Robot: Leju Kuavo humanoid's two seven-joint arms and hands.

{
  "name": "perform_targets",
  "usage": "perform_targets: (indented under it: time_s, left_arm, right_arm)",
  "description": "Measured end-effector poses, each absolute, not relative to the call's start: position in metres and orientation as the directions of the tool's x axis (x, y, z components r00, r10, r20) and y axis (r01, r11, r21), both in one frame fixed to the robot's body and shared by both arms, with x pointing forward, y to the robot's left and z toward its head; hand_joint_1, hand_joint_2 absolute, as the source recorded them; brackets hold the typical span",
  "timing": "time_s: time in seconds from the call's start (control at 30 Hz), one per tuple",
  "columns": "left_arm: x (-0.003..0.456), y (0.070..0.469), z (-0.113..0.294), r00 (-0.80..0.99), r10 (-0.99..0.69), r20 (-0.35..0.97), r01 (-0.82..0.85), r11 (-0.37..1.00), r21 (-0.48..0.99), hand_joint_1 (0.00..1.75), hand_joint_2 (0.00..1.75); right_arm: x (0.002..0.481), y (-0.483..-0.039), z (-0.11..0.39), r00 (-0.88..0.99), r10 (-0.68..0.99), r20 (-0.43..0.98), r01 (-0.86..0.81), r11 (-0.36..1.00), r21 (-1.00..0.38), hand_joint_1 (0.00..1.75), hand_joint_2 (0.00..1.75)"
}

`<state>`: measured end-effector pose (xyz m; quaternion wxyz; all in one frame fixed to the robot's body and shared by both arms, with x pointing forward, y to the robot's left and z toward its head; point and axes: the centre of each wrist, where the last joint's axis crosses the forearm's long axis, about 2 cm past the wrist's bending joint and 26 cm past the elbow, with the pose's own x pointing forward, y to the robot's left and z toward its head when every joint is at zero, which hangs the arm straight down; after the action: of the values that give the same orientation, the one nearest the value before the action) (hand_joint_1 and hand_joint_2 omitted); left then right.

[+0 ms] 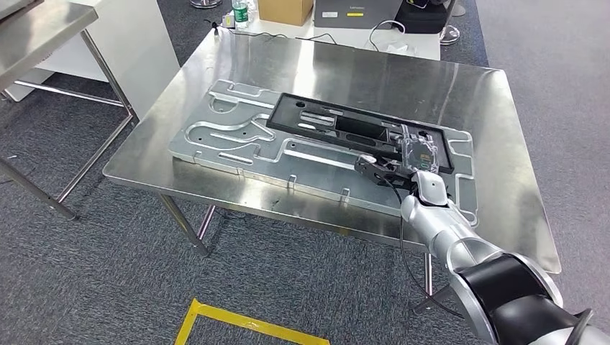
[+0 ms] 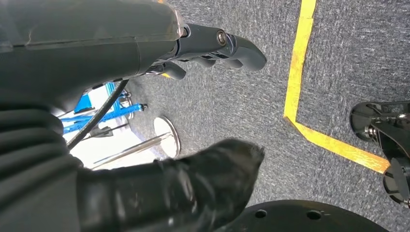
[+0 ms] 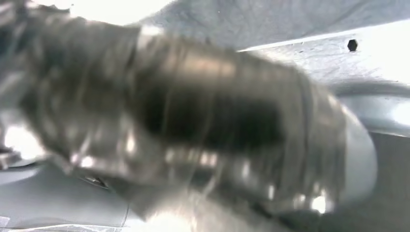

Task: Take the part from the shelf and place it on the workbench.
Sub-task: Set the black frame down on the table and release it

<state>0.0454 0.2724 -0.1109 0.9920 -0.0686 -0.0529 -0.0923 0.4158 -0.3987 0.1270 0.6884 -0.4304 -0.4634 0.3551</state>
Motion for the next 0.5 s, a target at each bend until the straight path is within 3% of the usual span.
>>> perform_targets:
  time_s: [0.2,0.5]
  left_arm:
    - [0.045,0.273,-0.111,0.98,-0.164,0.113,0.177,0.976,-0.124,0.0,0.0]
    - [0.046,0.273,-0.111,0.984,-0.137,0.114,0.15,0.983,-0.11,0.0,0.0]
  right_arm:
    - [0.421,-0.383,0.131,0.15,0.945,0.291,-0.051,0.302,-0.952,0.0,0.0]
    - [0.437,-0.297,0.174,-0.085,0.986,0.147,0.064,0.152,-0.986,0.0,0.0]
